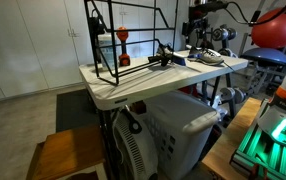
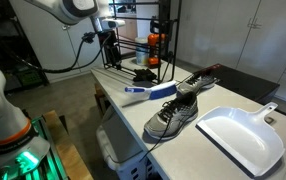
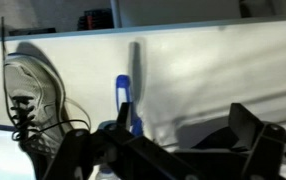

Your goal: Place the left trainer on the middle shelf of the shoe rack

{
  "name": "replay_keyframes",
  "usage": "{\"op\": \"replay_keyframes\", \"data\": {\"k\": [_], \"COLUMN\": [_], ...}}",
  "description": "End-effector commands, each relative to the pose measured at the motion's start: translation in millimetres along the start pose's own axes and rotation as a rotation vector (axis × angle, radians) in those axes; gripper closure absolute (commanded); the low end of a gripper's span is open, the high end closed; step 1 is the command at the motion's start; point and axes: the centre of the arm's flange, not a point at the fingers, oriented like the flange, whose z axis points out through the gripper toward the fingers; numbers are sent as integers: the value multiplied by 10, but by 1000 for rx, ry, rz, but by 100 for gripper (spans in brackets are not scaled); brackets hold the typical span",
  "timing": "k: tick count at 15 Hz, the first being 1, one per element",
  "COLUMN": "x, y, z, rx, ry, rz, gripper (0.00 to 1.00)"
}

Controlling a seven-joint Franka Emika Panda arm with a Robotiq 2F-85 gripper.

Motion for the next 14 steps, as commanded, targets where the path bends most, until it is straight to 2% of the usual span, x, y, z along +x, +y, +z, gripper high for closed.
{"op": "replay_keyframes", "data": {"k": [1,3,5,7,9,11,12,14], "x": [203,311,408,537,662,825,521,658], "y": [673,1107,1493,1849,2098,2229,2126,2189], "z": [74,151,247,349,453,521,427,491], "rx": [-43,-51,-17,13,39,79,45,59], "ry": [16,16,26,13,-10,-15,8,3], "rz": [-20,11,-6,-76,-93,-39,-54,-38], "gripper": [0,0,0,0,0,0,0,0]}}
